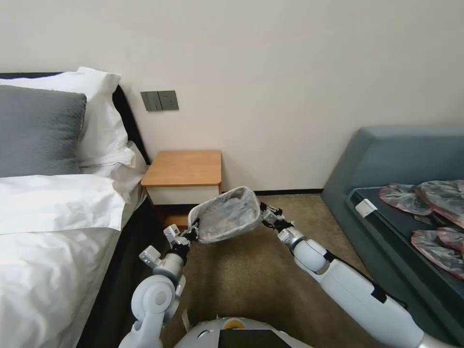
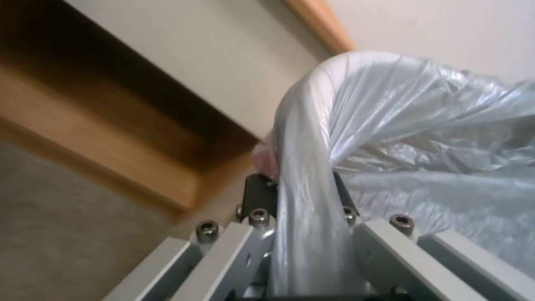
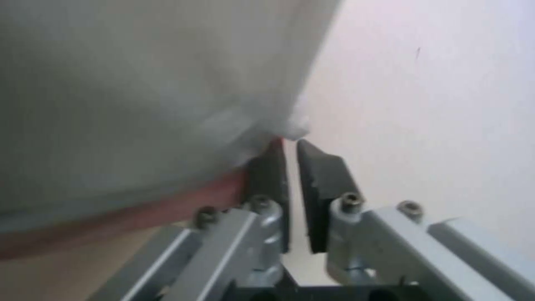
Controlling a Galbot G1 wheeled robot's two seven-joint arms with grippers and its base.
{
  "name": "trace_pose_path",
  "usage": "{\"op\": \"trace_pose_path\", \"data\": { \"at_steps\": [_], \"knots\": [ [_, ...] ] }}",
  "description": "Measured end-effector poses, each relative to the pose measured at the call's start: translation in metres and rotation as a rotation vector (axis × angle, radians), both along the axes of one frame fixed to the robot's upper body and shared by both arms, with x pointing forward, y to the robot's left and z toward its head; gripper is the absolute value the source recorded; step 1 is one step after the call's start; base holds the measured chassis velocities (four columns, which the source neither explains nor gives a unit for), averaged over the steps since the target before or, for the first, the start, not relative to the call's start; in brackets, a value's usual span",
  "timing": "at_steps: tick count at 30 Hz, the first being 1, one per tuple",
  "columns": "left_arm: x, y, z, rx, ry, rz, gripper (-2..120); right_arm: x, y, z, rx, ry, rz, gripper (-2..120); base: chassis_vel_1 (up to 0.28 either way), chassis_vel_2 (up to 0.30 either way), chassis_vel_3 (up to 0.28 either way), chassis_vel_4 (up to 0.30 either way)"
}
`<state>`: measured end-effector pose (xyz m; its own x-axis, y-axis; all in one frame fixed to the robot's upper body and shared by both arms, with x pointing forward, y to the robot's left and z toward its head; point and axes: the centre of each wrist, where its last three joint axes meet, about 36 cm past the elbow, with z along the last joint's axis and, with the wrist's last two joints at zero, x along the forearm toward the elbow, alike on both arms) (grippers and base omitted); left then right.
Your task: Pick up the garbage bag from the table and place it over the trash can.
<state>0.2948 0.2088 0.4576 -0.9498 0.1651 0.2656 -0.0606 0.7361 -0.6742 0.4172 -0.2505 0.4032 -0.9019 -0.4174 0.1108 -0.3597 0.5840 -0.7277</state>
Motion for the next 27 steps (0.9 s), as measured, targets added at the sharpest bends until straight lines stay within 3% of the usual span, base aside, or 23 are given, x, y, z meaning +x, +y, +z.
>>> {"op": "trace_pose_path", "data": {
  "at_steps": [6,10,11,13,15,20,22,24,27],
  "knots": [
    [0.003,0.007,-0.005,0.065,0.020,0.031,3,-0.017,0.001,0.018,-0.023,0.026,0.058,28,0.000,0.000,0.000,0.000],
    [0.007,0.009,-0.007,0.088,0.029,0.041,3,-0.032,-0.006,0.026,-0.058,0.051,0.098,42,0.000,0.000,0.000,0.000],
    [0.008,0.009,-0.010,0.102,0.037,0.044,3,-0.038,-0.011,0.028,-0.071,0.059,0.109,51,0.000,0.000,0.000,0.000],
    [0.008,0.009,-0.011,0.109,0.041,0.045,3,-0.041,-0.015,0.029,-0.073,0.058,0.108,54,0.000,0.000,0.000,0.000],
    [0.008,0.009,-0.016,0.155,0.049,0.052,3,-0.044,-0.022,0.034,-0.070,0.033,0.102,67,0.000,0.000,0.000,0.000],
    [0.008,0.009,-0.027,0.254,0.044,0.063,3,-0.044,-0.022,0.051,-0.026,-0.055,0.111,79,0.000,0.000,0.000,0.000],
    [0.007,0.007,-0.032,0.318,0.024,0.059,3,-0.045,-0.010,0.071,0.066,-0.118,0.154,89,0.000,0.000,0.000,0.000],
    [0.007,0.006,-0.034,0.353,0.008,0.057,3,-0.048,-0.003,0.079,0.106,-0.126,0.178,90,0.000,0.000,0.000,0.000],
    [0.009,0.004,-0.036,0.444,-0.042,0.033,3,-0.061,0.015,0.103,0.180,-0.099,0.258,76,0.000,0.000,0.000,0.000]
  ]
}}
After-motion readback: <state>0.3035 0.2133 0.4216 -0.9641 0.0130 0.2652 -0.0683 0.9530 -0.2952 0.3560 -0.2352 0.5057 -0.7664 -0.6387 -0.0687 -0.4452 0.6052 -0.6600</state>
